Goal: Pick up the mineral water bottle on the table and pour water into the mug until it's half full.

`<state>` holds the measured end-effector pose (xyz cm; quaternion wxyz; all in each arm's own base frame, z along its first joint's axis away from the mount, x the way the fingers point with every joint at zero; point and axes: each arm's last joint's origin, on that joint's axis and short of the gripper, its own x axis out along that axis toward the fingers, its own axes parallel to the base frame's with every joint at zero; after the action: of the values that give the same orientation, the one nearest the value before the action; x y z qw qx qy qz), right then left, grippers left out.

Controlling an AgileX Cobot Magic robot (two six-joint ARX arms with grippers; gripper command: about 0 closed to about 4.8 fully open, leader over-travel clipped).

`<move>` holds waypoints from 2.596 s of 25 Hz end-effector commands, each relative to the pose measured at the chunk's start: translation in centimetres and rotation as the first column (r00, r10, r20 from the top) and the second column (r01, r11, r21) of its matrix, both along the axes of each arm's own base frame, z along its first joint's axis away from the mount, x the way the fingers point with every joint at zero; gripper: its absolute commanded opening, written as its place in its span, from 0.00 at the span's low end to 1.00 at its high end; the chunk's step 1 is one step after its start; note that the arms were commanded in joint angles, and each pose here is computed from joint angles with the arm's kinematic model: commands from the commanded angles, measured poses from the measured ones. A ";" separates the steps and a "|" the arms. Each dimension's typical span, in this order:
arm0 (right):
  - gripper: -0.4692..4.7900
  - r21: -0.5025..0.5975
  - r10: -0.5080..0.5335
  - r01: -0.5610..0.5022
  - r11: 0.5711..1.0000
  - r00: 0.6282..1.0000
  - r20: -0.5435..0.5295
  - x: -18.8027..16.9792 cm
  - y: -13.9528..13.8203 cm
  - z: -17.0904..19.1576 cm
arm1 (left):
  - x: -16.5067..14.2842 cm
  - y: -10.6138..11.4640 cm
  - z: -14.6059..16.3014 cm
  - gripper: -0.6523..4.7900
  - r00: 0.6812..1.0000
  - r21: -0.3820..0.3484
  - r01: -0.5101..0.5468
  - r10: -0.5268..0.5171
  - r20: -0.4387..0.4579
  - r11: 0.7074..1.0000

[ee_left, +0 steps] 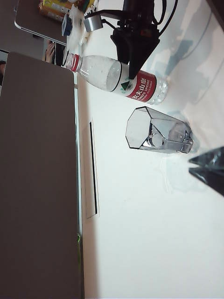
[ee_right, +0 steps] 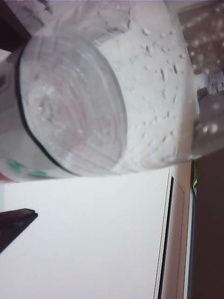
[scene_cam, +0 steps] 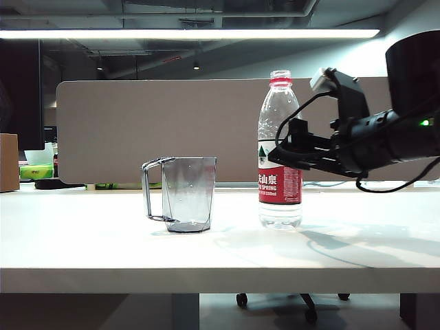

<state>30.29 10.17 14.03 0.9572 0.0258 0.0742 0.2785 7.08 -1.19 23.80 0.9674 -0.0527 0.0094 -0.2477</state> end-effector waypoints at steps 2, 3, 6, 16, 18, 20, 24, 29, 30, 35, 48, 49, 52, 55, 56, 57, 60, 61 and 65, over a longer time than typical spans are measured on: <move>1.00 0.002 0.023 -0.023 1.000 1.000 -0.004 1.0 0.4 -0.4 | 0.0 0.0 0.2 0.11 1.000 0.004 -0.003 0.003 0.015 1.000; 1.00 0.000 0.028 -0.028 1.000 1.000 -0.009 1.2 0.7 -0.7 | 0.0 0.0 0.2 0.11 1.000 0.003 -0.003 0.003 0.015 1.000; 1.00 -0.001 0.039 -0.039 0.999 0.999 -0.014 1.6 1.1 -1.0 | 0.0 0.0 0.2 0.11 1.000 0.003 -0.003 0.003 0.015 1.000; 1.00 0.004 0.042 -0.042 0.999 0.999 0.018 2.4 2.6 -0.3 | 0.0 0.0 0.2 0.11 1.000 0.004 -0.002 0.002 0.015 1.000; 1.00 -0.002 0.041 -0.041 0.999 0.999 -0.001 2.4 2.6 -0.5 | 0.0 0.0 0.2 0.11 1.000 0.003 -0.002 0.002 0.014 1.000; 0.97 -0.009 0.042 -0.042 0.999 0.999 -0.012 2.4 2.6 -0.6 | 0.0 0.0 0.2 0.11 1.000 0.004 -0.003 0.003 0.015 1.000; 0.71 -0.011 0.042 -0.043 0.999 0.999 -0.018 2.4 2.6 -0.7 | 0.0 0.0 0.2 0.11 1.000 0.004 -0.003 0.003 0.015 1.000; 0.59 -0.011 0.043 -0.043 0.999 0.999 -0.018 2.4 2.6 -0.7 | 0.0 0.0 0.2 0.11 1.000 0.003 -0.003 0.003 0.015 1.000; 0.59 -0.011 0.043 -0.043 0.999 0.999 -0.018 2.4 2.6 -0.7 | 0.0 0.0 0.2 0.11 1.000 0.003 -0.003 0.003 0.014 1.000; 0.59 -0.014 0.046 -0.046 0.999 0.999 -0.020 2.3 2.6 -0.6 | 0.0 0.0 0.2 0.11 1.000 0.004 -0.003 0.003 0.015 1.000; 0.59 -0.503 -0.027 0.010 0.864 0.999 -0.027 1.6 2.3 5.4 | 0.0 0.0 0.2 0.11 1.000 0.003 -0.003 0.003 0.015 1.000; 0.59 -0.547 -0.039 0.016 0.837 0.999 -0.030 1.7 2.5 6.1 | 0.0 0.0 0.2 0.11 1.000 0.004 -0.003 0.003 0.015 1.000; 0.59 -0.671 -0.036 0.037 0.740 0.999 0.015 2.1 3.3 8.5 | 0.0 0.0 0.2 0.11 1.000 0.004 -0.003 0.003 0.015 1.000; 0.59 -0.751 -0.029 0.053 0.658 0.999 0.045 2.3 4.2 10.0 | 0.0 0.0 0.2 0.11 1.000 0.004 -0.003 0.003 0.015 1.000; 0.59 -0.774 -0.028 0.056 0.631 0.998 0.050 2.3 4.6 10.4 | 0.0 0.0 0.2 0.11 1.000 0.003 -0.003 0.003 0.015 1.000; 0.59 -0.802 -0.034 0.067 0.593 0.998 0.058 2.2 4.9 10.8 | 0.0 0.0 0.2 0.11 1.000 0.004 -0.003 0.003 0.015 1.000; 0.59 -0.862 -0.030 0.086 0.499 0.996 0.082 2.0 5.8 11.8 | 0.0 0.0 0.2 0.11 1.000 0.004 -0.003 0.003 0.015 1.000; 0.59 -0.878 -0.022 0.085 0.472 0.996 0.085 1.9 6.1 12.0 | 0.0 0.0 0.2 0.11 1.000 0.004 -0.003 0.003 0.015 1.000; 0.59 -0.905 -0.005 0.084 0.418 0.996 0.090 1.6 6.9 12.5 | 0.0 0.0 0.2 0.11 1.000 0.004 -0.003 0.003 0.015 1.000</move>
<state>31.87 16.92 25.62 0.8287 -0.4911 0.1938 0.1858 7.06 -1.19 23.81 0.9674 -0.0524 0.0086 -0.2477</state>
